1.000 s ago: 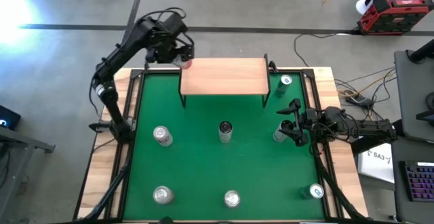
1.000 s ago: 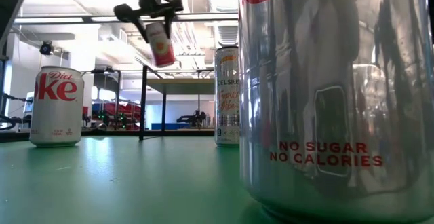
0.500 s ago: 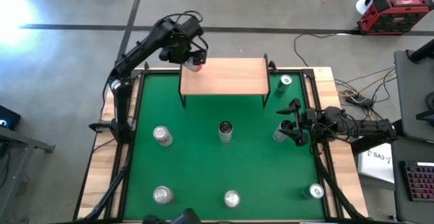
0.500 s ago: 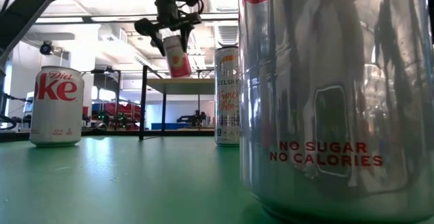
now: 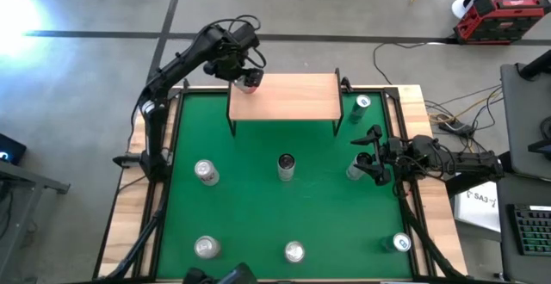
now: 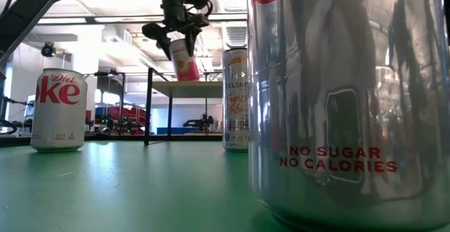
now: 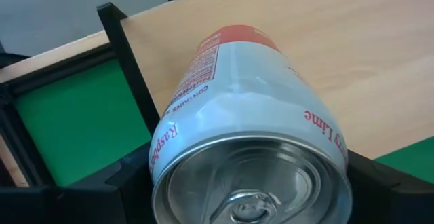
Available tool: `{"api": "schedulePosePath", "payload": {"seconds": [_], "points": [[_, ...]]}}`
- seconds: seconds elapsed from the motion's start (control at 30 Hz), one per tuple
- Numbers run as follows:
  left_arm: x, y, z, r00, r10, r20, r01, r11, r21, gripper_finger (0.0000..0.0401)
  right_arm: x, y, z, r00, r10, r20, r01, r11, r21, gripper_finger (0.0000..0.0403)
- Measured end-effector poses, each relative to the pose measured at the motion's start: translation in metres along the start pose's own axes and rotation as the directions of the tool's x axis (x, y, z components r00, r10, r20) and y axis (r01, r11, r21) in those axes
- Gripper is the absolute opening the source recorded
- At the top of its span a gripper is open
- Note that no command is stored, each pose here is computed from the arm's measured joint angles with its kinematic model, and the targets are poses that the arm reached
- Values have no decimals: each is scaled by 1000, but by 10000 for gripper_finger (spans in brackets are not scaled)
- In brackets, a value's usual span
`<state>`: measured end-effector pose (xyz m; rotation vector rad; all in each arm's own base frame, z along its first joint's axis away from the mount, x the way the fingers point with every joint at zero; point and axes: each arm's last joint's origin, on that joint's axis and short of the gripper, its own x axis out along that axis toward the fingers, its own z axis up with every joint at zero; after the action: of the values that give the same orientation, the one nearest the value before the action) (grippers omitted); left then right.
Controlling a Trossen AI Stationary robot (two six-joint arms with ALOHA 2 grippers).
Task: Place canned beverage on shelf
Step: Put the top pink-white soda can on the shelf
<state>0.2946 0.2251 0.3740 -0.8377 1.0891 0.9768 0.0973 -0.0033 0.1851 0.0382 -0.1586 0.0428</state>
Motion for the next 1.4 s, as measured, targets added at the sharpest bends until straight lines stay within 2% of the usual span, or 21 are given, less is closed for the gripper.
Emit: {"api": "schedulePosePath", "payload": {"seconds": [0.23,0.5,0.87,1.4], "points": [[10,0,-2,999,12,-40,-12,1000,10,294,0,0,0,1000,0,0,0,1000,0,357],[8,1,-3,999,11,-39,-11,1000,-12,296,0,0,0,1000,0,-1,0,1000,0,357],[6,1,-4,999,7,-33,-8,1000,-22,325,0,0,0,1000,0,-1,0,1000,0,357],[-2,-6,-7,1000,-10,-9,10,997,-76,331,0,0,0,1000,0,-2,0,1000,0,357]]}}
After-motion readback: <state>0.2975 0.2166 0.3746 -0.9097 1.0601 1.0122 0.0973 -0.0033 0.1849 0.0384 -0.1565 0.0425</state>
